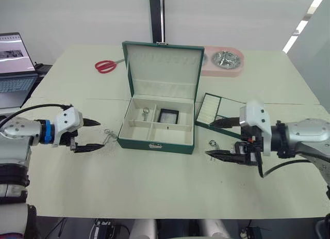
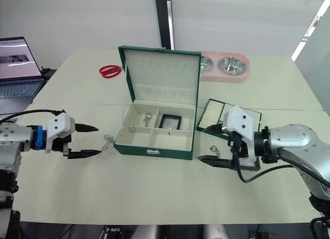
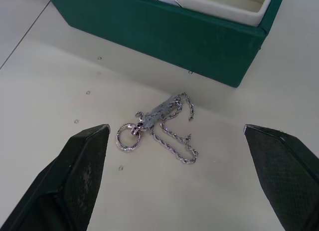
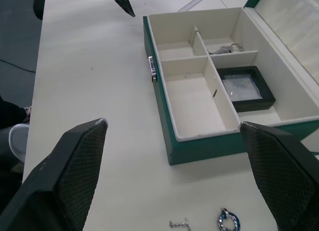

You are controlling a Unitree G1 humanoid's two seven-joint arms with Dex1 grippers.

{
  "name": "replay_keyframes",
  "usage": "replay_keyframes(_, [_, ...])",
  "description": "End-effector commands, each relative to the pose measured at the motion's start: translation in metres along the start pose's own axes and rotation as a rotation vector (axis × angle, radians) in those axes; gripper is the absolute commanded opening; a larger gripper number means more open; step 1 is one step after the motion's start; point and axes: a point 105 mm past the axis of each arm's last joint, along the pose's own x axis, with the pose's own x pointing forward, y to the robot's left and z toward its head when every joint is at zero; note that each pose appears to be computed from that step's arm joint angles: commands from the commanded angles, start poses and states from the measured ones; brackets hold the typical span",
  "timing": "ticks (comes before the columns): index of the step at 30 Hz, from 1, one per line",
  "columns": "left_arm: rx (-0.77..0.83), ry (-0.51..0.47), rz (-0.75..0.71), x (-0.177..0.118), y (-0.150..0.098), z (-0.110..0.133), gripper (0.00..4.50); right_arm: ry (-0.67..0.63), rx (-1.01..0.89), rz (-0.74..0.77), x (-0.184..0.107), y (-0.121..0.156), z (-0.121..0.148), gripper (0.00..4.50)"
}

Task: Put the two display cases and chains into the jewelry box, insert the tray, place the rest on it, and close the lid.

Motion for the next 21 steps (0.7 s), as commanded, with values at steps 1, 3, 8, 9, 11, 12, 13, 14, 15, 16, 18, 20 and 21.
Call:
replay_keyframes(1, [0.064, 0.037, -0.062, 0.01, 0.002, 0.0, 4.47, -0.021, -0.035, 0.005, 0.009, -0.001, 0.014, 4.5])
replay_keyframes(3, [0.078, 0.047, -0.078, 0.016, 0.004, 0.0, 4.47, -0.03, -0.039, 0.012, 0.014, -0.001, 0.018, 4.5])
replay_keyframes(8, [0.104, 0.048, -0.113, 0.03, 0.008, 0.006, 4.47, -0.055, -0.045, 0.038, 0.026, -0.001, 0.028, 4.5])
replay_keyframes(9, [0.11, 0.049, -0.116, 0.033, 0.01, 0.008, 4.47, -0.064, -0.041, 0.052, 0.03, -0.001, 0.032, 4.5])
replay_keyframes(11, [0.115, 0.052, -0.118, 0.036, 0.012, 0.01, 4.47, -0.069, -0.037, 0.072, 0.034, 0.0, 0.036, 4.5])
replay_keyframes(12, [0.118, 0.053, -0.12, 0.038, 0.013, 0.012, 4.47, -0.062, -0.039, 0.087, 0.036, 0.0, 0.037, 4.5])
replay_keyframes(13, [0.122, 0.056, -0.123, 0.039, 0.014, 0.013, 4.47, -0.056, -0.042, 0.1, 0.039, 0.001, 0.037, 4.5])
replay_keyframes(14, [0.127, 0.057, -0.127, 0.04, 0.015, 0.014, 4.47, -0.052, -0.045, 0.107, 0.041, 0.001, 0.038, 4.5])
replay_keyframes(15, [0.129, 0.057, -0.131, 0.041, 0.015, 0.016, 4.47, -0.049, -0.05, 0.112, 0.043, 0.001, 0.039, 4.5])
replay_keyframes(16, [0.131, 0.057, -0.134, 0.041, 0.015, 0.016, 4.47, -0.048, -0.053, 0.114, 0.044, 0.0, 0.04, 4.5])
replay_keyframes(18, [0.136, 0.058, -0.144, 0.042, 0.015, 0.018, 4.47, -0.041, -0.078, 0.119, 0.047, 0.0, 0.041, 4.5])
replay_keyframes(20, [0.139, 0.064, -0.155, 0.041, 0.014, 0.019, 4.47, -0.041, -0.093, 0.122, 0.049, 0.0, 0.042, 4.5])
replay_keyframes(21, [0.139, 0.068, -0.157, 0.041, 0.014, 0.019, 4.47, -0.043, -0.096, 0.123, 0.05, 0.0, 0.042, 4.5])
